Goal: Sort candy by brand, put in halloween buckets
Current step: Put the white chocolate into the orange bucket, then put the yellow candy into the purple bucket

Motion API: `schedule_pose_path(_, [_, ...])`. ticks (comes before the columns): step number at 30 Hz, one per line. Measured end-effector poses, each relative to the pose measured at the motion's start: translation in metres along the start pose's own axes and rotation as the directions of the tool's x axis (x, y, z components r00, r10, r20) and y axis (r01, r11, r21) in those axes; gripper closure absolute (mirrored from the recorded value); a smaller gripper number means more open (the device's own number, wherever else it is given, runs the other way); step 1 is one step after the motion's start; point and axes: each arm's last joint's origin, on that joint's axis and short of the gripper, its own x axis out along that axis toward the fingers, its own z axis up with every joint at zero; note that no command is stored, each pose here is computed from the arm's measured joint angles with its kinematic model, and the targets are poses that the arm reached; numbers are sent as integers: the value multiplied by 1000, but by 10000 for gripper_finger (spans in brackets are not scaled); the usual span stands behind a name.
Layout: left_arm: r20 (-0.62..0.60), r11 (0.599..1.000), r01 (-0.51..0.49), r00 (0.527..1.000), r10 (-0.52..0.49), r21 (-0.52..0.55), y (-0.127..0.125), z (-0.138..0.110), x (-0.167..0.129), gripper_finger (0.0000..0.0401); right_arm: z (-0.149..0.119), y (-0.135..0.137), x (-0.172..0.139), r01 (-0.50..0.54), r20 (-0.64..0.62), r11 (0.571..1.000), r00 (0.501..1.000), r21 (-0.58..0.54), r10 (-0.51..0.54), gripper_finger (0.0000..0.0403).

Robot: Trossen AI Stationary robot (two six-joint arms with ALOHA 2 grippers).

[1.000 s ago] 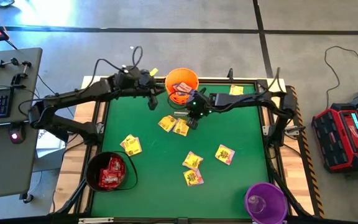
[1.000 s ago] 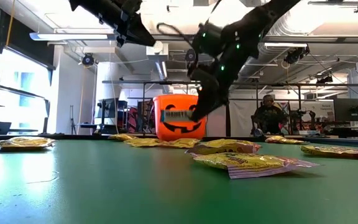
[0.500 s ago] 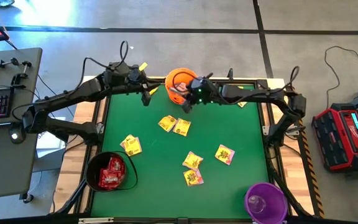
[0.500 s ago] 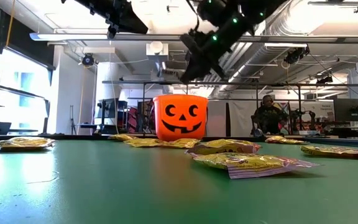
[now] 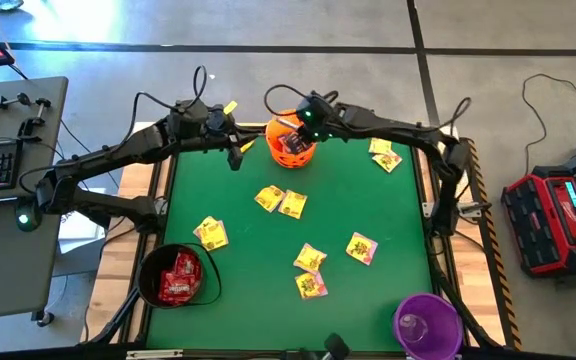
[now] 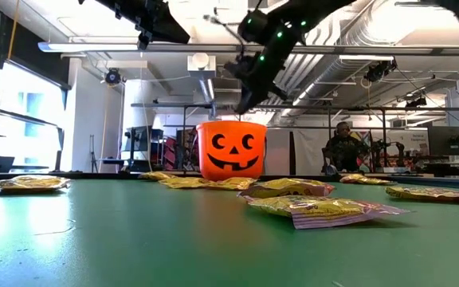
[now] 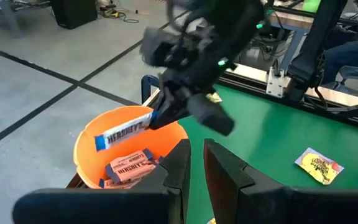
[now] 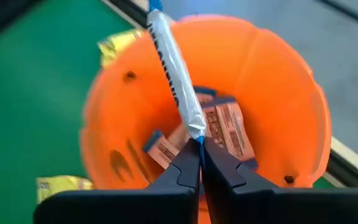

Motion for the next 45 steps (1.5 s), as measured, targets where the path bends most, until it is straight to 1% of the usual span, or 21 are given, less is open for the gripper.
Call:
schedule_pose_path(4, [1, 1000, 1, 1000, -1, -8, 0, 0, 0, 366, 2, -7, 19, 39, -108, 999, 993, 6, -38, 403])
schedule_pose_path(6, [1, 1000, 1, 1000, -1, -8, 0, 0, 0, 366, 5, -9, 27, 35, -143, 999, 989, 14, -33, 403])
schedule_pose_path(10, [1, 1000, 1, 1000, -1, 1, 0, 0, 0, 366, 12, -13, 40, 11, -161, 999, 987, 32, -6, 403])
schedule_pose_path(17, [0, 1000, 1, 1000, -1, 10, 0, 0, 0, 366, 13, -17, 61, -31, -212, 996, 976, 79, 47, 403])
schedule_pose_path(22, [-1, 1000, 1, 1000, -1, 11, 0, 0, 0, 366, 9, -17, 70, -42, -241, 996, 969, 76, 59, 401])
schedule_pose_path(26, [-1, 1000, 0, 1000, 0, 11, 0, 0, 0, 366, 9, -16, 70, -49, -238, 997, 969, 52, 60, 383])
schedule_pose_path(29, [-1, 1000, 0, 1000, 0, 11, 0, 0, 0, 366, 15, -15, 63, -75, -240, 997, 968, 23, 78, 361])
schedule_pose_path(31, [-1, 1000, 0, 1000, 0, 11, 0, 0, 0, 366, 23, -13, 53, -93, -236, 996, 967, 7, 92, 356])
schedule_pose_path(33, [-2, 1000, 1, 1000, -1, 11, 0, 0, 0, 366, 31, -9, 39, -97, -234, 995, 968, -33, 87, 364])
schedule_pose_path(36, [-14, 1000, 0, 1000, 0, 7, 0, -1, 0, 366, 39, 2, 20, -79, -222, 991, 973, -105, 54, 394])
schedule_pose_path(38, [-36, 1000, -1, 999, 1, 0, 0, -3, 0, 366, 43, 11, 4, -76, -200, 987, 979, -139, 47, 396])
schedule_pose_path(42, [-80, 1000, -6, 997, 5, -11, 0, -8, 0, 366, 46, 23, -30, -96, -148, 985, 986, -142, 75, 401])
schedule_pose_path(45, [-96, 1000, -7, 995, 7, -4, 1, -9, -2, 366, 38, 33, -46, -85, -135, 986, 989, -141, 66, 402])
